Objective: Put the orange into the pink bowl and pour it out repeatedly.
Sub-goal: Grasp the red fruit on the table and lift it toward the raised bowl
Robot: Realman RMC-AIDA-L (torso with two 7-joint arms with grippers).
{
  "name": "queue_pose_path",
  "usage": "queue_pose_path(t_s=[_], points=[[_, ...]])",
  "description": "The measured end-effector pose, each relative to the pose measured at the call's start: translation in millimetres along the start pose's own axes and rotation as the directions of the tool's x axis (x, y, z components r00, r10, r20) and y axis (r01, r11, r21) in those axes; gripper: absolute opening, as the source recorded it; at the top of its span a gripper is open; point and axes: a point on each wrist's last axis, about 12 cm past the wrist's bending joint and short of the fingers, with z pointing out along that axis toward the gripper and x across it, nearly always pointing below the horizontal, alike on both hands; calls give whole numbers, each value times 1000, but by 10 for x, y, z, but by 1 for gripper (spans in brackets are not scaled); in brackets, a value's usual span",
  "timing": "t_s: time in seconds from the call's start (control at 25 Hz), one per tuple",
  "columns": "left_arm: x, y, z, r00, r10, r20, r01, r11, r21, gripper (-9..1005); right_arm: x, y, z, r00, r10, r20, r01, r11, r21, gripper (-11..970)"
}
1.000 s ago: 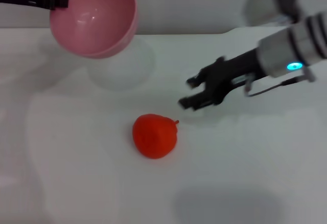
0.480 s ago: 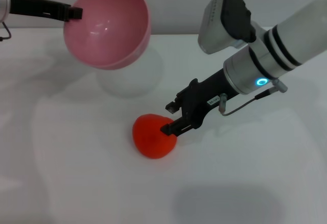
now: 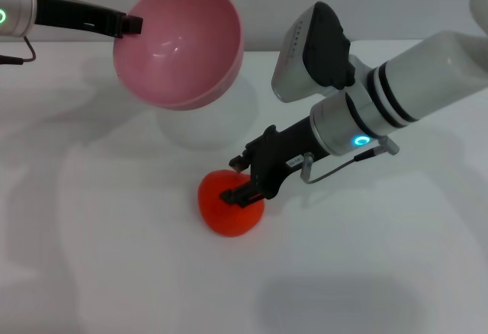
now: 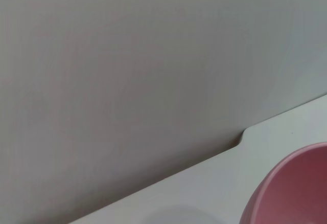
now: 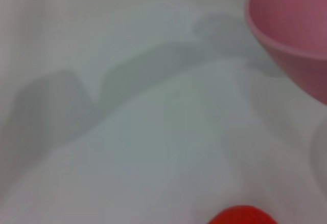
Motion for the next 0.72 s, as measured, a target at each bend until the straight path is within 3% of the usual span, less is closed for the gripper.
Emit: queue_pose_path(t_s=[0.4, 0.64, 0.72], points=[[-16, -2, 0, 1000, 4, 5, -4, 1000, -3, 43, 121, -6, 78, 999, 54, 2, -54, 999, 10, 603], [-15, -2, 1, 1000, 13, 5, -13, 1000, -4, 43, 161, -42, 76, 997, 70, 7, -71, 997, 39, 444], [-15, -2, 1, 1000, 14, 5, -14, 1000, -4, 43, 163, -47, 75, 997, 72, 8, -72, 996, 43, 346]])
